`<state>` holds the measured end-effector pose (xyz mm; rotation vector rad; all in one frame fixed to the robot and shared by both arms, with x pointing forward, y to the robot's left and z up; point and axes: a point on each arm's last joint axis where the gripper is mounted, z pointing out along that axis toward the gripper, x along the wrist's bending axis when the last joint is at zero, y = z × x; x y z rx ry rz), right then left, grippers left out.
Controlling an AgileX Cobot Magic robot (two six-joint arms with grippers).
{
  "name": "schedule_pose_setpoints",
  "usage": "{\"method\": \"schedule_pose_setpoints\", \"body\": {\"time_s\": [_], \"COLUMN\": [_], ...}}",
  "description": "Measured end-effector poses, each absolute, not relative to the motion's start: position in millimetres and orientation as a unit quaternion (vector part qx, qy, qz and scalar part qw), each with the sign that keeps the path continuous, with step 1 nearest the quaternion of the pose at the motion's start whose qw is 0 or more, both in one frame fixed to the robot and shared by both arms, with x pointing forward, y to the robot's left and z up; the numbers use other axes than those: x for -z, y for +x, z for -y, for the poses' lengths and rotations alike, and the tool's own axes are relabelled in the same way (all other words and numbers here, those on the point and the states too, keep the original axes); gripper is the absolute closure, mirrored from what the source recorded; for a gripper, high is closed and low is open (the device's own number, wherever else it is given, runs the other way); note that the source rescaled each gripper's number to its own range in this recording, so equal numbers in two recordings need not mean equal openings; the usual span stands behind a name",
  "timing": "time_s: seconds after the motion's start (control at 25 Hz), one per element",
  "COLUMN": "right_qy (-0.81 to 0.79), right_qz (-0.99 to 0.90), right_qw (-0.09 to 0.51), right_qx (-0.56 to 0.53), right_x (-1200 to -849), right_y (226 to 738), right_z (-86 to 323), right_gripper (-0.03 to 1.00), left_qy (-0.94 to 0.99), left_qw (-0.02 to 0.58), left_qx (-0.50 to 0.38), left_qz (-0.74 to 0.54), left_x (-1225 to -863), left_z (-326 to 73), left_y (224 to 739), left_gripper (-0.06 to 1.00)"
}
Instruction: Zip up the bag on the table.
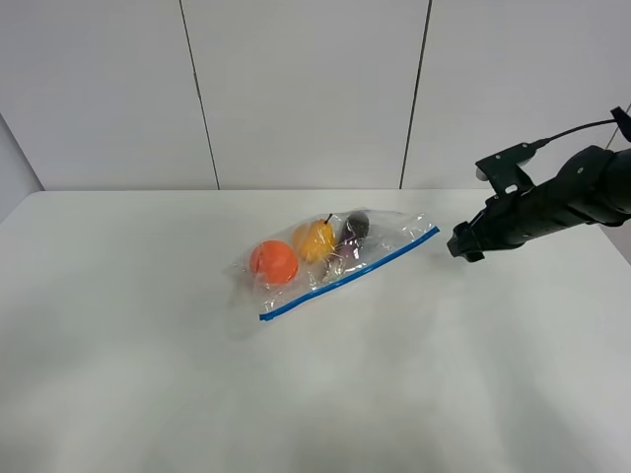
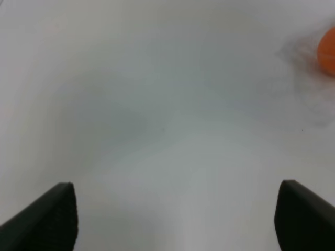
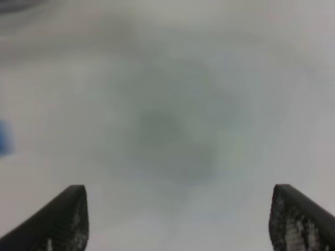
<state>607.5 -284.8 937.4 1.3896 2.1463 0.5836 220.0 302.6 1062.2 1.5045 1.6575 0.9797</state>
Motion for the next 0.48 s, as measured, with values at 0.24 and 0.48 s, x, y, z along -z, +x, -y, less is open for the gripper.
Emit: {"method": "schedule_pose_setpoints", "body": {"time_s": [0.24,0.48], "right_qy": [0.691,0.791], "right_qz": [-0.625,-0.524], "right_qw": [0.25,0.185], "right_qx": [-0.263,-0.258], "right_x": [-940.9,-935.3], "right_y": [611.4,602.0], "right_z": [322.8,347.8], "right_gripper": [0.14,0.14], "left_qy": [0.579,0.579], "left_qw": [0.342,0.342], "left_qx": [-0.377,-0.377], "left_qz": [-0.637,-0.637], "left_x": [-1062.2,-1062.2], "left_z": [-302.6,-302.6], "left_y": [220.0,220.0], "left_gripper": [-0.04,-0.04]}}
